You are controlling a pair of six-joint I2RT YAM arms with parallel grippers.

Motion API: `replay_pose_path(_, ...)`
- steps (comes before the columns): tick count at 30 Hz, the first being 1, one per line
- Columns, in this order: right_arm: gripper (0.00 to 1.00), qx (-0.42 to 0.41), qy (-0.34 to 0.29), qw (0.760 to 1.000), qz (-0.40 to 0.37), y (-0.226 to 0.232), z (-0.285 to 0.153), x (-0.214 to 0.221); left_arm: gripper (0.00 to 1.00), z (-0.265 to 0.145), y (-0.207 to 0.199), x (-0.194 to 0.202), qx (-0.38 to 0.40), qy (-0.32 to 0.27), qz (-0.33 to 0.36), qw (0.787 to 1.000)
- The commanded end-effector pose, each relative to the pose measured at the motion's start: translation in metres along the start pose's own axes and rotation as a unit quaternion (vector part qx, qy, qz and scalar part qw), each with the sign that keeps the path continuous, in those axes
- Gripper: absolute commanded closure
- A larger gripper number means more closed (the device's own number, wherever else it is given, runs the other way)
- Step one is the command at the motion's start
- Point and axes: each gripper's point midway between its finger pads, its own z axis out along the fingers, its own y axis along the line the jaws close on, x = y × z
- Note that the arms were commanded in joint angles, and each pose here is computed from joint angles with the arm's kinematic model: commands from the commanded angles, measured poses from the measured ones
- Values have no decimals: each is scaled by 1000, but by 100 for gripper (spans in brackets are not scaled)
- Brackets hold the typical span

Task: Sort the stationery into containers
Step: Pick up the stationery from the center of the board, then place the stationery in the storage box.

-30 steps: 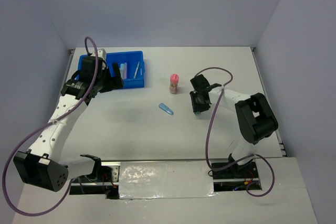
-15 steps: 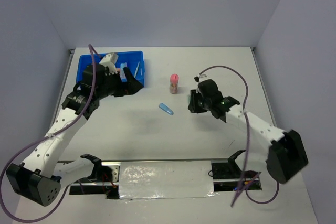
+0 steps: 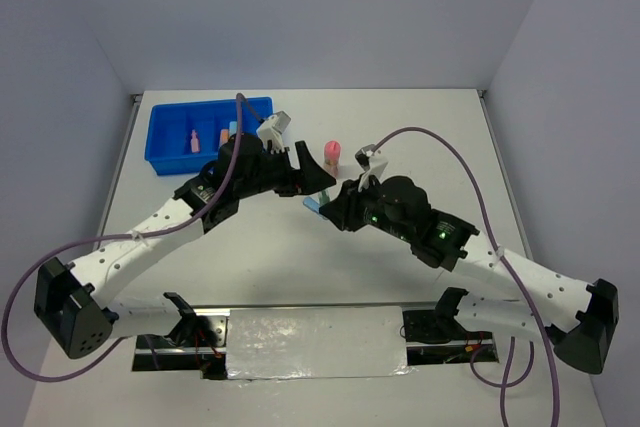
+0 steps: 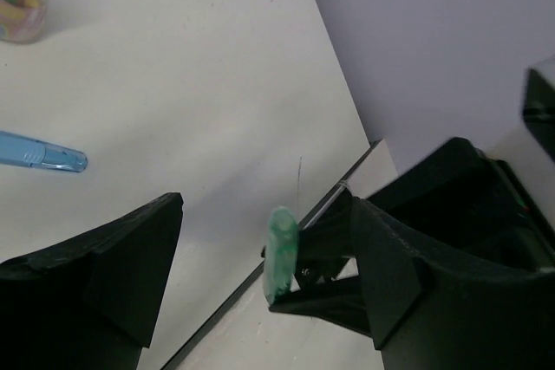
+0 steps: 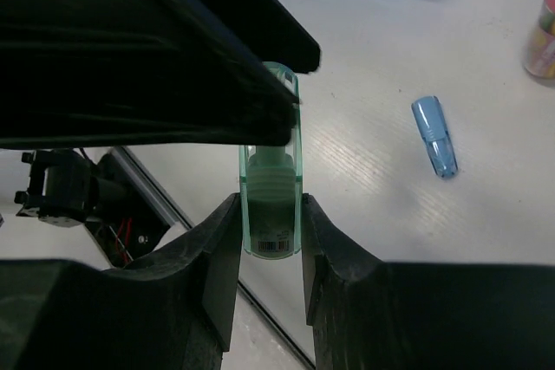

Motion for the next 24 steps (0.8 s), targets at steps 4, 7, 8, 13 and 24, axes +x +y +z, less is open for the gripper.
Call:
replay_pose_path(4, 89, -6, -60, 998, -16, 25, 3, -49, 25, 12, -9, -8, 13, -11, -13, 1000)
replay_pose_path(7, 88, -5, -70, 997, -22, 29, 6, -57, 48, 16, -7, -6, 8, -4, -13, 1000)
replay_pose_path(8, 88, -6, -72, 997, -24, 31, 8, -59, 52, 17, -6, -4, 6, 1, -13, 1000)
replay_pose_path(13, 48, -9, -52, 998, -34, 32, 27, -50, 96, 19, -3, -16, -12, -6, 20, 1000)
replay_pose_path(24, 4, 57, -51, 996, -44, -13, -9, -31, 100, -64, 201, -180, -468, -184, 162, 849)
